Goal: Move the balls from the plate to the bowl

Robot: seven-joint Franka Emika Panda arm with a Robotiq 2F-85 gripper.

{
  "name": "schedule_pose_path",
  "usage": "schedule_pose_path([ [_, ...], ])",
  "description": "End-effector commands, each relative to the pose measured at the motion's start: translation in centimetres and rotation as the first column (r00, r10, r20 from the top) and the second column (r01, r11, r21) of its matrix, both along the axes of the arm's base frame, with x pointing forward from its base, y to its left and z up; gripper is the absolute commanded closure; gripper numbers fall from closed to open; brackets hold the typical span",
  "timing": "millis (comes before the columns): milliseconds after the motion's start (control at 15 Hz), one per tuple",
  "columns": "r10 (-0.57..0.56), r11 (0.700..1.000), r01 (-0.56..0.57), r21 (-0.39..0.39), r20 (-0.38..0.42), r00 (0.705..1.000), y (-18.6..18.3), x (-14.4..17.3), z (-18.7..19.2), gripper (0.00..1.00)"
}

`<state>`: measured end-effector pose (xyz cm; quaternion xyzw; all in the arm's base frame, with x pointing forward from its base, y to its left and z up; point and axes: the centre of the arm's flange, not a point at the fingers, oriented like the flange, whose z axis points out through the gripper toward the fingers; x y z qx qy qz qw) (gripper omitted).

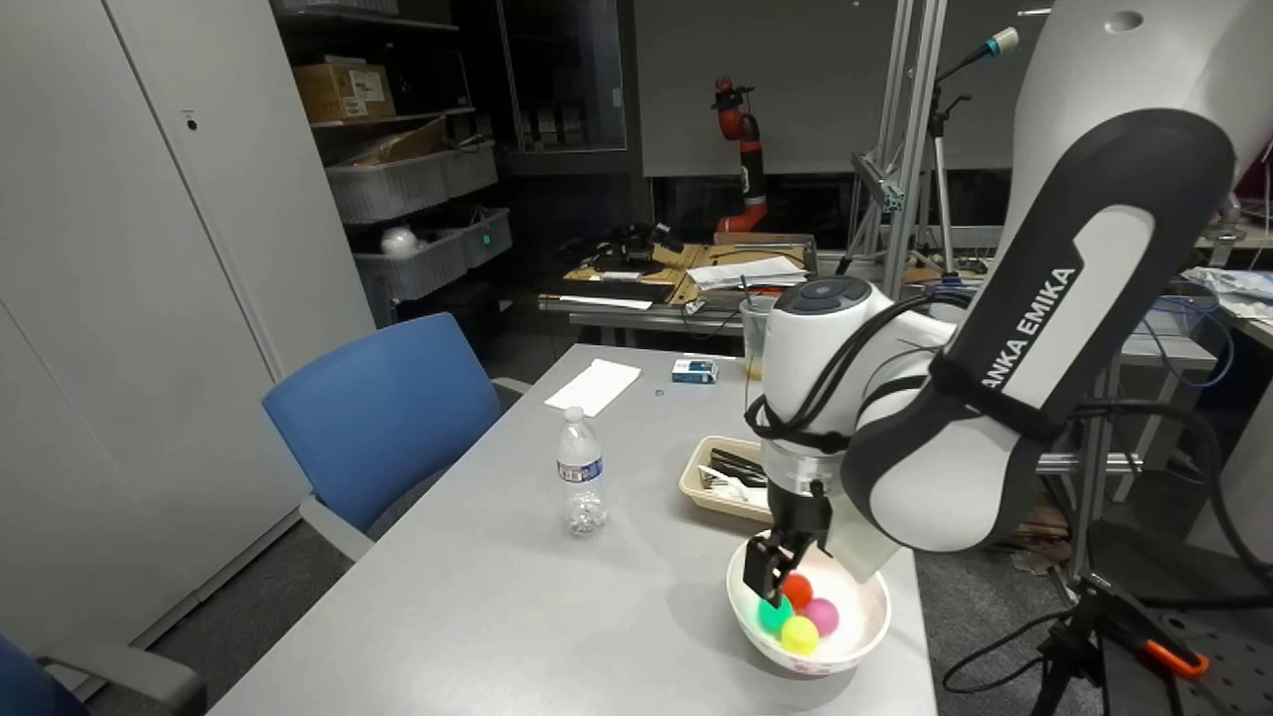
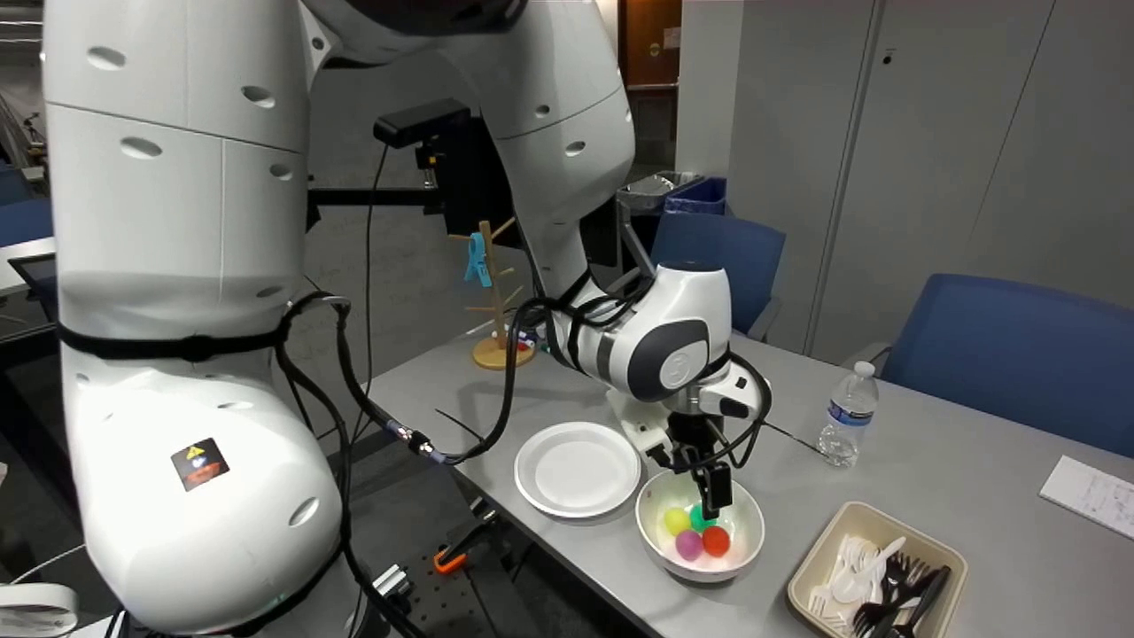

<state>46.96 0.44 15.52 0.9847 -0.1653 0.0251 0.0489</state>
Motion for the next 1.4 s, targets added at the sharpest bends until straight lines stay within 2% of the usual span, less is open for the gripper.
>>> schedule_pose_path([
  [0,0.007,1.000,-0.006,-0.010,0.040,0.999,0.8,-1.8,3.1,0.00],
  [333,0.024,0.999,-0.022,-0.031,0.076,0.997,2.0,-3.6,5.3,0.00],
  [733,0.047,0.997,-0.040,-0.070,0.101,0.994,5.4,-9.3,6.4,0.00],
  [800,0.055,0.997,-0.050,-0.062,0.079,0.995,4.1,-5.8,4.8,0.00],
  [1000,0.054,0.997,-0.049,-0.057,0.087,0.995,5.1,-7.5,5.3,0.00],
  [1333,0.049,0.998,-0.044,-0.055,0.089,0.995,4.9,-7.6,5.4,0.00],
])
